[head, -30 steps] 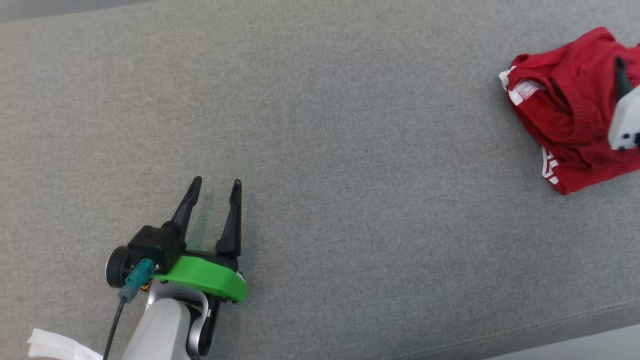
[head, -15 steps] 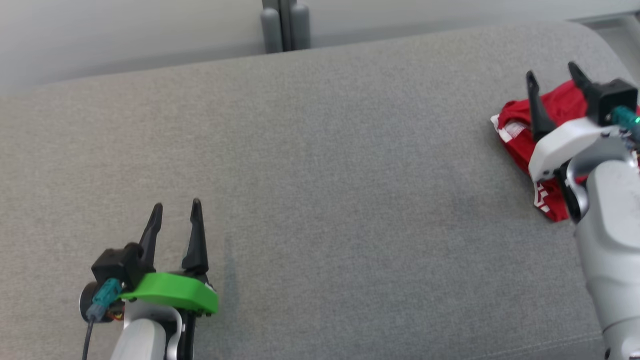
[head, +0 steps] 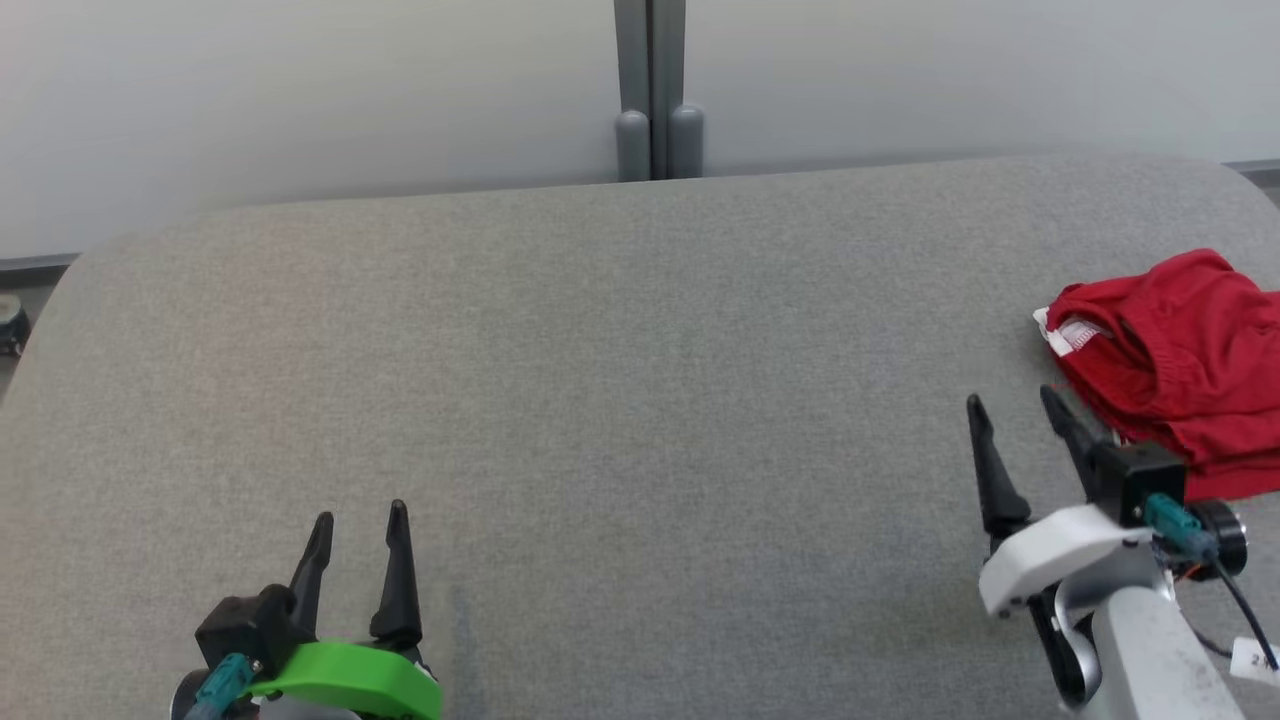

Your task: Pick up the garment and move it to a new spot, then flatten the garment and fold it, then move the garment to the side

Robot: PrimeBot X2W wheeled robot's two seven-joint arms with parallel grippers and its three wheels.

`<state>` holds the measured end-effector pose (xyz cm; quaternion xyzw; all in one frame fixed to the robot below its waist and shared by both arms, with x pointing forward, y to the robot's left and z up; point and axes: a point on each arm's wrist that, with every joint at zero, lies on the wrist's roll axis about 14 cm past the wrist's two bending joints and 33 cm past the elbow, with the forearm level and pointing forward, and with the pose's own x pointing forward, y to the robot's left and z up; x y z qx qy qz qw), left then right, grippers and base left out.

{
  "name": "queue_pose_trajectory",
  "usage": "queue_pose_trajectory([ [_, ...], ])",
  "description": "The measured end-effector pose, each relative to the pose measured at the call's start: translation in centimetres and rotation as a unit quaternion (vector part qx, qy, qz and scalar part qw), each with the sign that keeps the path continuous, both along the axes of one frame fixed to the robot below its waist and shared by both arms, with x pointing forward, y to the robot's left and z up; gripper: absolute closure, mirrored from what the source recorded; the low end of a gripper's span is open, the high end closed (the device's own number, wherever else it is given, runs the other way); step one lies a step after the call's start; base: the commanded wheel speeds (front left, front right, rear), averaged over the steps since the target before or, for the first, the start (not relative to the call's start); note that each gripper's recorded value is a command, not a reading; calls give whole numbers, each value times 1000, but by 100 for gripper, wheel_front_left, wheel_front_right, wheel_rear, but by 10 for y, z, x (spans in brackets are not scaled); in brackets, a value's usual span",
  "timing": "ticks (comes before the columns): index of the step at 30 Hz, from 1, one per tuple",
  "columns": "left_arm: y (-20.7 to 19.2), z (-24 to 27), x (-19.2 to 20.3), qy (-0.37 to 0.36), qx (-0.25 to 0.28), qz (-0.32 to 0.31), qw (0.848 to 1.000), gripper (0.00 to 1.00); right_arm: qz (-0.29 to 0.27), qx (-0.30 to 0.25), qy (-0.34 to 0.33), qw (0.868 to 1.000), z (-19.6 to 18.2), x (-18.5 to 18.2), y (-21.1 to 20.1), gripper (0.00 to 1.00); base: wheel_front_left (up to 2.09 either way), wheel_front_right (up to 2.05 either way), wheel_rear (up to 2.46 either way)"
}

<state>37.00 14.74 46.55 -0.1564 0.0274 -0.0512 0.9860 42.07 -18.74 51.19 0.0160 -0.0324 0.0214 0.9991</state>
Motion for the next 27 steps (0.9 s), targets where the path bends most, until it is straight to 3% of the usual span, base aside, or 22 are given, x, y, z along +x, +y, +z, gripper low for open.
queue_pose_trajectory([
  [4, 2, 2, -9, -3, -2, 7, 1000, 0, 10, 32, 20, 999, -18, -22, 9, 0, 0, 0, 0],
  [11, -5, 2, -15, -2, -5, 0, 1000, 0, 9, 36, 7, 999, -13, -36, 8, 0, 0, 0, 0],
  [27, -8, 8, -16, -11, -6, 0, 1000, 0, 6, 43, 9, 999, -15, -42, 7, 0, 0, 0, 0],
])
